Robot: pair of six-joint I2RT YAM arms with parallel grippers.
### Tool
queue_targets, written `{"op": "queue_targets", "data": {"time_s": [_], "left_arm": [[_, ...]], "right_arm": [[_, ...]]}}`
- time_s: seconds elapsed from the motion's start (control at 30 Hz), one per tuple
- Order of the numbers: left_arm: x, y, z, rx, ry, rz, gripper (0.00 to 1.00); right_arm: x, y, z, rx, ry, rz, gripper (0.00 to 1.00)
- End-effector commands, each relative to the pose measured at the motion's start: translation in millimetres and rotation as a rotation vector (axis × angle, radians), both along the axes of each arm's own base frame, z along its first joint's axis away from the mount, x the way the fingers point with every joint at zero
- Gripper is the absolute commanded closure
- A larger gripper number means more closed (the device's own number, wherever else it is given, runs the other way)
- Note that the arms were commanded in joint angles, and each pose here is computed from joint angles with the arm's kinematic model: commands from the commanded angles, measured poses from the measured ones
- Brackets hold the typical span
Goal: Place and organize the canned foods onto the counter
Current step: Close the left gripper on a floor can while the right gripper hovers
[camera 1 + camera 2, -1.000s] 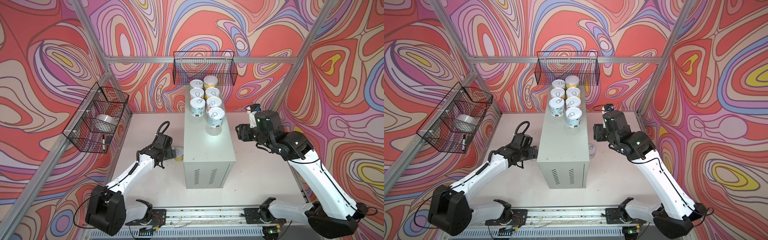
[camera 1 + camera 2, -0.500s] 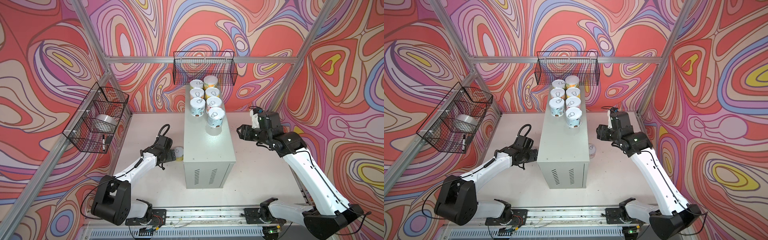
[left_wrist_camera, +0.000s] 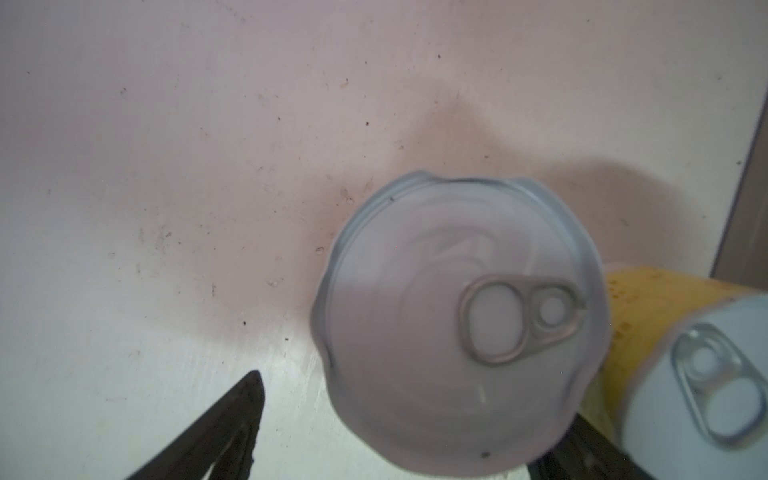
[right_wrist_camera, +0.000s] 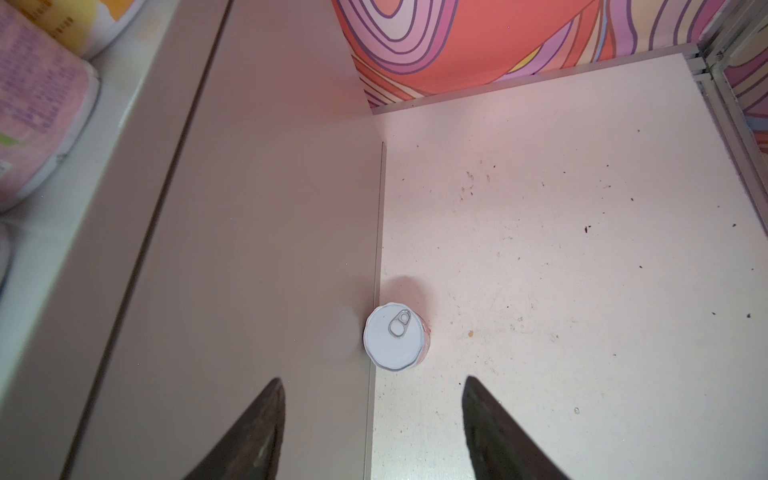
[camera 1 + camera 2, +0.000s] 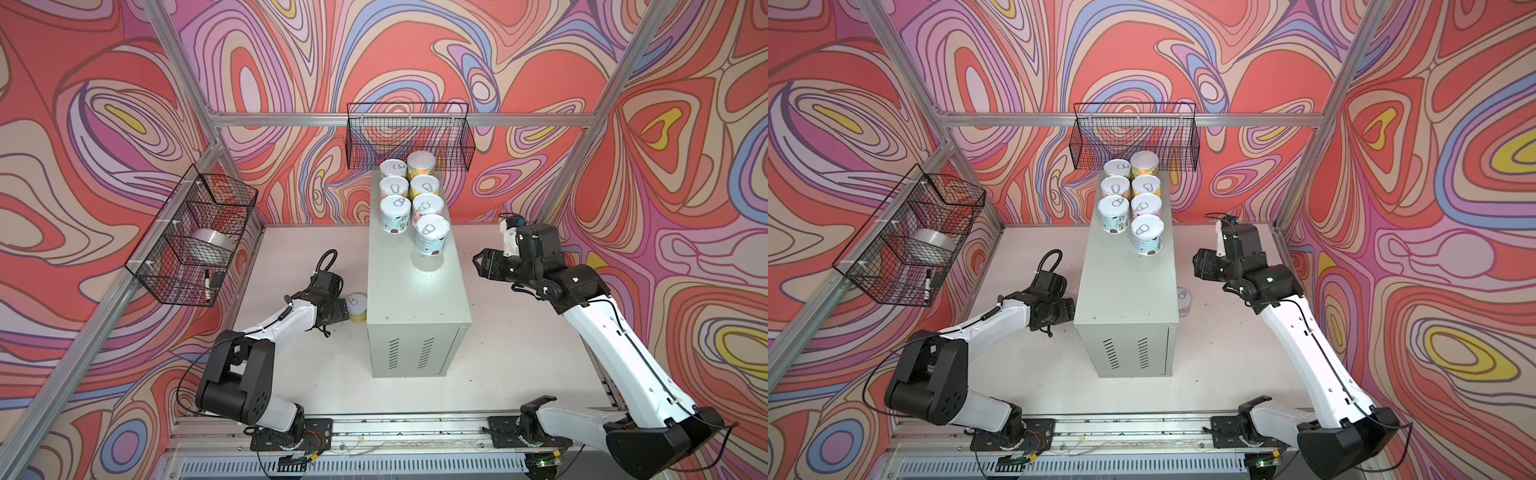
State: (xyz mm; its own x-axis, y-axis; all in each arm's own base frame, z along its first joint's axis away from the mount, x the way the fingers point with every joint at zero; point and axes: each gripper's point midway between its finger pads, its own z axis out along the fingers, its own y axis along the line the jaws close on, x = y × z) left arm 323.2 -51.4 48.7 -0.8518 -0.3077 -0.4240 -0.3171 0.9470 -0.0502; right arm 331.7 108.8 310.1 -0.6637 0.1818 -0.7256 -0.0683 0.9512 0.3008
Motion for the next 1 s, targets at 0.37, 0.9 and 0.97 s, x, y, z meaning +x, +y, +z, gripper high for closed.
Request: {"op": "queue_targets", "data": {"time_s": [0.37, 0.9, 0.97], "left_arm": [[53, -2, 8, -0.012, -0.075, 0.034, 0.04], [42, 4, -27, 0.007, -0.005, 0.083, 0.11], [44, 3, -27, 0.008, 0.001, 0.082, 0.13]], "right_arm": [[4, 5, -12, 0.025, 0.007, 0.018, 0.31], [9, 8, -27, 0.026, 0.024, 0.019, 0.31], [10, 8, -28, 0.026, 0.022, 0.018, 0.31]]}}
